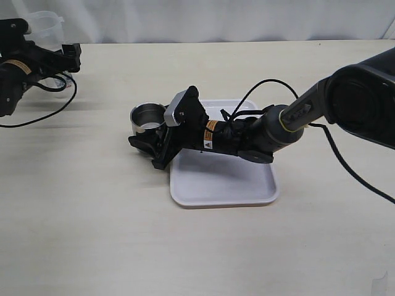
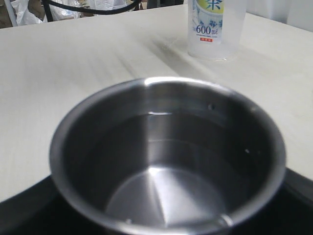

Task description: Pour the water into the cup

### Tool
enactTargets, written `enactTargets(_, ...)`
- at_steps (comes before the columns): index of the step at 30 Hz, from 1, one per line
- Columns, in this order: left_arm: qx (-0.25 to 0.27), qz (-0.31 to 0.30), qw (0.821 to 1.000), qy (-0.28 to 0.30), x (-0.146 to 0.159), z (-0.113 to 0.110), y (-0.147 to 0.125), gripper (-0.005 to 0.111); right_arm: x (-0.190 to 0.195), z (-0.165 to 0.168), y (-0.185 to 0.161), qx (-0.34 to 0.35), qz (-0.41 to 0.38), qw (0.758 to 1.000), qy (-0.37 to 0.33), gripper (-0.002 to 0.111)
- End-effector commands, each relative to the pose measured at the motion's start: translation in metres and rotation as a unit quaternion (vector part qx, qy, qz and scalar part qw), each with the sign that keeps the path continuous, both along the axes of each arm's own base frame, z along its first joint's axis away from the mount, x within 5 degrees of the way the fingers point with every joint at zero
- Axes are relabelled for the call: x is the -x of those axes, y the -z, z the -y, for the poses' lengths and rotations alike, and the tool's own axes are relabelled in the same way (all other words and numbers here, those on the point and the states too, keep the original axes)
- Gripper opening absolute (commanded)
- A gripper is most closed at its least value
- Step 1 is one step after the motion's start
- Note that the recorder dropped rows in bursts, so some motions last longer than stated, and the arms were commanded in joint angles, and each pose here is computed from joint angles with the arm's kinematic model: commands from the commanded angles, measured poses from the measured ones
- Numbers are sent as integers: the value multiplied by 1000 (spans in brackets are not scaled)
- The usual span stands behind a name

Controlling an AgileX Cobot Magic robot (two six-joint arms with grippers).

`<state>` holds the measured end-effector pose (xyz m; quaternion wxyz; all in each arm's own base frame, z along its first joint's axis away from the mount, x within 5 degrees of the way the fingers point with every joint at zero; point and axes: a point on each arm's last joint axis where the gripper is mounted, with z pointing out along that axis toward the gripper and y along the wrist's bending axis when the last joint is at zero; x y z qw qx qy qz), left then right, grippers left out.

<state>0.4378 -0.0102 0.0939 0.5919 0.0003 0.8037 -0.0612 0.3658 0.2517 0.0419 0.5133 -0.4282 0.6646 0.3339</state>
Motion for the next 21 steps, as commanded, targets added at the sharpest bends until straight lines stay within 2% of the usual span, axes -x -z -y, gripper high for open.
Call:
enactTargets(1,3,2,1000,2,-1,2,-2,103,1,1,3,16,-6,1000,4,4)
enactTargets(21,12,-9,1000,15,-1,4,0,103,1,1,3,16,-6,1000,4,4)
